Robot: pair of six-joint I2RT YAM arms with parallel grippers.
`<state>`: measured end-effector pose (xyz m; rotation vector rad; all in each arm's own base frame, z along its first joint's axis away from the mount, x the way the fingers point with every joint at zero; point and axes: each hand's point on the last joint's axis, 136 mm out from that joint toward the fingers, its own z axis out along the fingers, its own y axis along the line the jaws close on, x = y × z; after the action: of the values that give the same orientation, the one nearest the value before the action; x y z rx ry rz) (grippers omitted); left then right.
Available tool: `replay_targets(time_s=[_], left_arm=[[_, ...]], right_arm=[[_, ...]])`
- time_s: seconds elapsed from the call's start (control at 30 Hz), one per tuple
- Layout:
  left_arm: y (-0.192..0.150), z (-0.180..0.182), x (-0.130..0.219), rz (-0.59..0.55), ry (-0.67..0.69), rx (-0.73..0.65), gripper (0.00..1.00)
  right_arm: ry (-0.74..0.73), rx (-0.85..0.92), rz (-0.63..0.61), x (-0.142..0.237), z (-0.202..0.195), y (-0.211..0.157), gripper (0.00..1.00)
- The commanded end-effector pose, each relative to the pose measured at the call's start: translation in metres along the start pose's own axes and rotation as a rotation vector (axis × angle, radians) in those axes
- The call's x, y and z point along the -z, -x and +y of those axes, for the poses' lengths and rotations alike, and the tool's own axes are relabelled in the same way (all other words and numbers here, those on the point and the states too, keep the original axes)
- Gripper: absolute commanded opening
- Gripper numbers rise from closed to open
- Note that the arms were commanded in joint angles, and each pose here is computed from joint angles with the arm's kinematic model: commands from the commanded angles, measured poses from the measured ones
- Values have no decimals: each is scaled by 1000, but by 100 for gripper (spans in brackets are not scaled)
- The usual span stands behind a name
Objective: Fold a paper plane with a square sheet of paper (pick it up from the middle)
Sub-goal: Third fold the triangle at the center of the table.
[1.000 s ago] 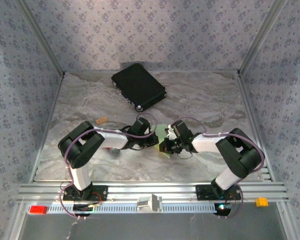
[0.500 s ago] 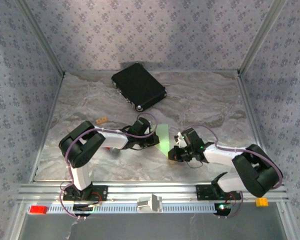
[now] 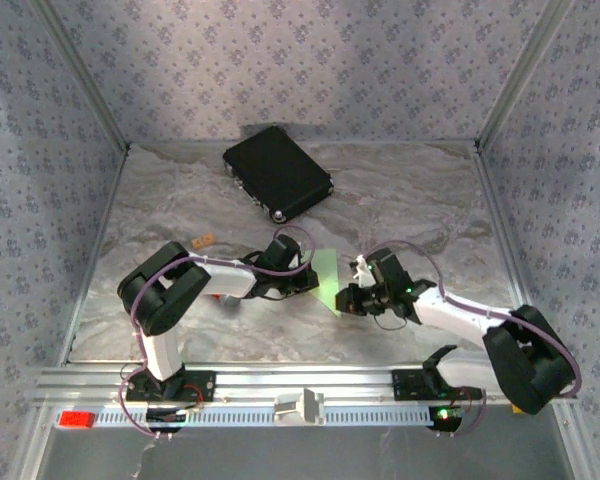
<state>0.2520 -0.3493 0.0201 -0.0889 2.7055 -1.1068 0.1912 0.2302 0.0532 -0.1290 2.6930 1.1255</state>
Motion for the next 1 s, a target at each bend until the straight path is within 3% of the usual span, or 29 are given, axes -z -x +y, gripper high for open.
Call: replay_targets(time_s=[0.0, 0.23, 0.43, 0.6, 0.77, 0.97], left_arm=[[-17, 49, -4, 46, 158, 33, 2], [-3, 16, 1, 17, 70, 9, 7], [13, -19, 25, -70, 16, 1, 18], [-3, -32, 23, -51, -27, 36, 9], [-32, -38, -3, 44, -90, 67, 1], [-38, -4, -13, 43, -21, 127, 0]], right_arm=[[11, -10, 35, -12, 3, 9, 9], [-140, -151, 126, -29, -45, -18, 6], [-175, -184, 127, -27, -56, -24, 2], [-156, -198, 110, -28, -53, -21, 2], [-157, -203, 110, -28, -54, -21, 1], [-171, -210, 117, -27, -60, -25, 1]])
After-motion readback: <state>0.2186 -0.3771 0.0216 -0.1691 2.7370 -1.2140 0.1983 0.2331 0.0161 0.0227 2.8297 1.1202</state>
